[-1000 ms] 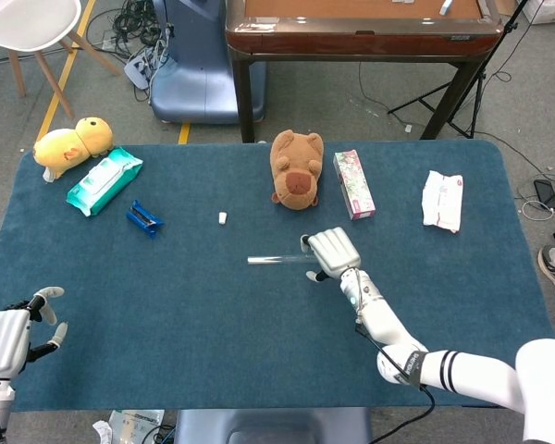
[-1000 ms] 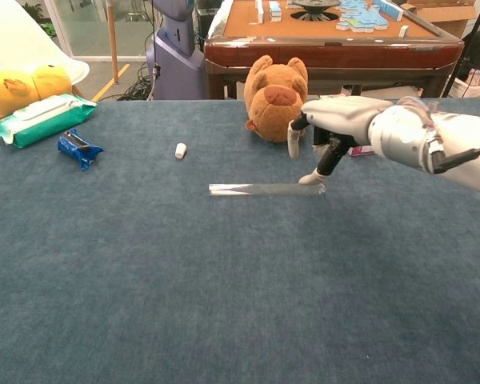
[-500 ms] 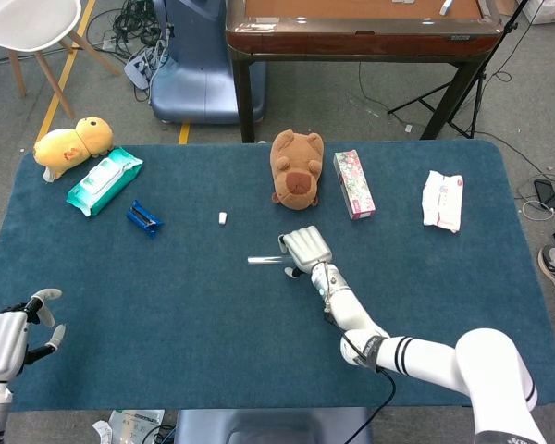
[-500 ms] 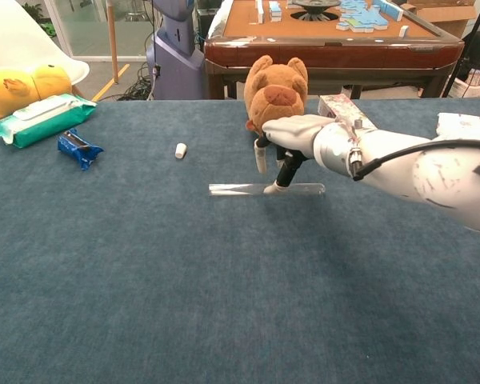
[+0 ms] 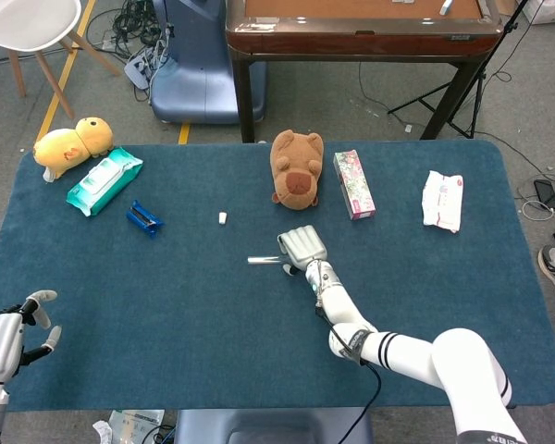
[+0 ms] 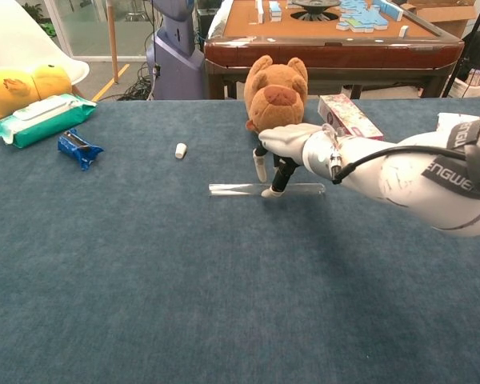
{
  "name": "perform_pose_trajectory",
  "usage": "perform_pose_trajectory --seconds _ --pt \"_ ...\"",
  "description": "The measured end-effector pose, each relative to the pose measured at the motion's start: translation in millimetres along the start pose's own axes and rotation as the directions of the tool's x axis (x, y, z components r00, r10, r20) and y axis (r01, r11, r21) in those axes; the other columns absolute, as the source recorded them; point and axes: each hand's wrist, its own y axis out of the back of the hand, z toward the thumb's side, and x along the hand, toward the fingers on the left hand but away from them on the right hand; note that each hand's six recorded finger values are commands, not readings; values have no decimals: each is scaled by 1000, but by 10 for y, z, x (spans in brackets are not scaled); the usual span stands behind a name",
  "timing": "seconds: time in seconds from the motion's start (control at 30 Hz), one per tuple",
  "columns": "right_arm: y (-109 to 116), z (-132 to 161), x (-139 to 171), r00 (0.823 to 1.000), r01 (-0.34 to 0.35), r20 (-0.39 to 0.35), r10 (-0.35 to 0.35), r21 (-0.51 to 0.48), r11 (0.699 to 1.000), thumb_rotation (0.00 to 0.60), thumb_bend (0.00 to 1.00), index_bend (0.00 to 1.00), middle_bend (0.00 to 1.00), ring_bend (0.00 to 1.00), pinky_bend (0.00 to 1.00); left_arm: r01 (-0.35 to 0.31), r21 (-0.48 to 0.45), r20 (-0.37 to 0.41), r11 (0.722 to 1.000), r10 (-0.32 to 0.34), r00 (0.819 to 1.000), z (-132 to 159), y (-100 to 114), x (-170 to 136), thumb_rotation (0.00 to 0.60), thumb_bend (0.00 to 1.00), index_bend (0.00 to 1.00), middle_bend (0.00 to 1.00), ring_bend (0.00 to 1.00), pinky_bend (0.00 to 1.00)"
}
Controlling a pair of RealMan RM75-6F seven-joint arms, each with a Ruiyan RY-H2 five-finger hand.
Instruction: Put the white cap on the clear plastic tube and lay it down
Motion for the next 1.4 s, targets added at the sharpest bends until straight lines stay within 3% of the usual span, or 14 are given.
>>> perform_pose_trajectory --seconds 0.4,1.03,1.4 --pt "-14 37 -51 1000 -3 9 3 6 1000 600 280 492 966 1000 1000 -7 -7 -3 1000 7 1000 -9 5 -12 600 310 295 581 507 516" --pt "-45 110 -113 1000 17 25 -17 15 1000 600 302 623 966 1000 1000 -16 -21 -11 1000 16 1000 -53 18 -39 600 310 293 579 506 516" --pt "83 65 -25 999 45 12 -44 -44 998 600 492 655 966 1000 1000 -34 -32 22 999 34 999 -32 103 121 600 310 294 580 507 516"
